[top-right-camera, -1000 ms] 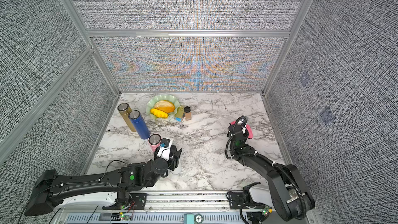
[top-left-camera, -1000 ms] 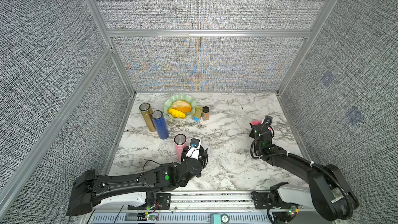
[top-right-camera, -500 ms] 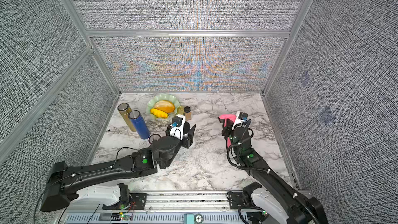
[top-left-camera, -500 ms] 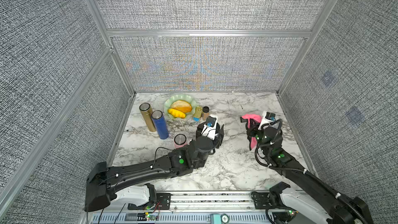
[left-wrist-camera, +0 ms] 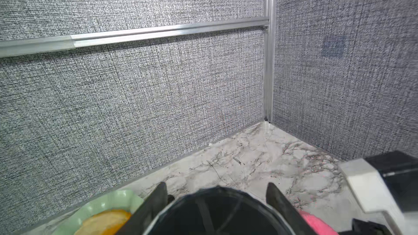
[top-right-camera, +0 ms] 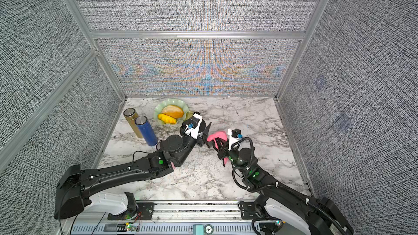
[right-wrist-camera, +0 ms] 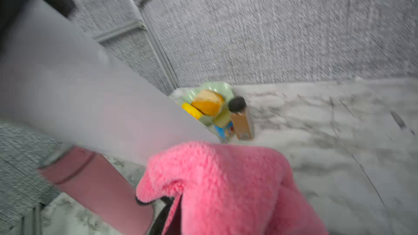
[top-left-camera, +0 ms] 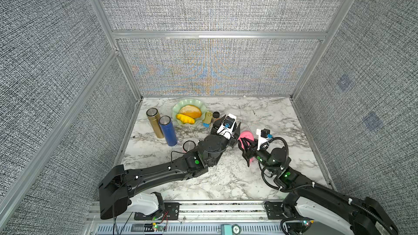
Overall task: Wipe the surface of the thermos
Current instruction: Wipe the dirt from the surface of the thermos.
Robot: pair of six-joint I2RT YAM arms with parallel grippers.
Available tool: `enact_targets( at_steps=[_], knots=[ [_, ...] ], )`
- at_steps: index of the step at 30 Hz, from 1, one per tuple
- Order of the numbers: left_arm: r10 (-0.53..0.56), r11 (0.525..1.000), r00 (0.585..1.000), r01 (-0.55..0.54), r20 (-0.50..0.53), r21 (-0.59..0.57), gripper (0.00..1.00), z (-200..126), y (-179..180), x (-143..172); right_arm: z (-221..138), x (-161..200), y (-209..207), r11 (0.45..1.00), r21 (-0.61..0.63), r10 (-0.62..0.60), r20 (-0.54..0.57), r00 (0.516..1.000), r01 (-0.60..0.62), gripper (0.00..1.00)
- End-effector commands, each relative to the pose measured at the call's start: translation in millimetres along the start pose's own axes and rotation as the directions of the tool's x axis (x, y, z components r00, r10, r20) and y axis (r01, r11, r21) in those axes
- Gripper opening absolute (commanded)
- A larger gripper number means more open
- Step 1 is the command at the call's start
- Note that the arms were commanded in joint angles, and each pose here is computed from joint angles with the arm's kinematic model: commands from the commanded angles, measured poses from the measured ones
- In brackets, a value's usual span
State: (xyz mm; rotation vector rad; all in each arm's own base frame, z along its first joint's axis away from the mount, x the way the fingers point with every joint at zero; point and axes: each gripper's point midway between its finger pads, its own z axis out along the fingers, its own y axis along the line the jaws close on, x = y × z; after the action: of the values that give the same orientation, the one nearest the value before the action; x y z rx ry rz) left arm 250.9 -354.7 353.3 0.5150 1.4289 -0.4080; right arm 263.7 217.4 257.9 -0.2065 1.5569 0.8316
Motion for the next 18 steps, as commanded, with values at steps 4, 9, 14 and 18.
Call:
enact_targets(
  at_steps=[4,9,14,18],
  knots=[
    [-0.089,0.991,0.992,0.08,0.089,0.107,0.0,-21.7,-0.4,-33.5,3.1,0.1,5.7,0.999,-0.015,0.041,0.027,0.999,-0.041,0.0],
    [-0.126,0.972,0.984,0.097,0.127,0.214,0.0,-42.9,-6.2,-44.0,2.4,50.4,-5.3,0.995,-0.052,0.089,0.014,0.996,-0.088,0.0],
    [-0.092,0.981,0.989,0.069,0.118,0.181,0.0,-34.8,-6.1,-39.7,1.6,19.8,23.2,0.985,-0.16,0.08,0.06,0.995,-0.069,0.0],
    [-0.063,0.994,0.989,0.05,0.135,0.098,0.0,-31.0,6.5,-42.2,-0.8,-16.8,36.8,0.994,-0.105,-0.001,0.06,0.998,0.007,0.0]
  ],
)
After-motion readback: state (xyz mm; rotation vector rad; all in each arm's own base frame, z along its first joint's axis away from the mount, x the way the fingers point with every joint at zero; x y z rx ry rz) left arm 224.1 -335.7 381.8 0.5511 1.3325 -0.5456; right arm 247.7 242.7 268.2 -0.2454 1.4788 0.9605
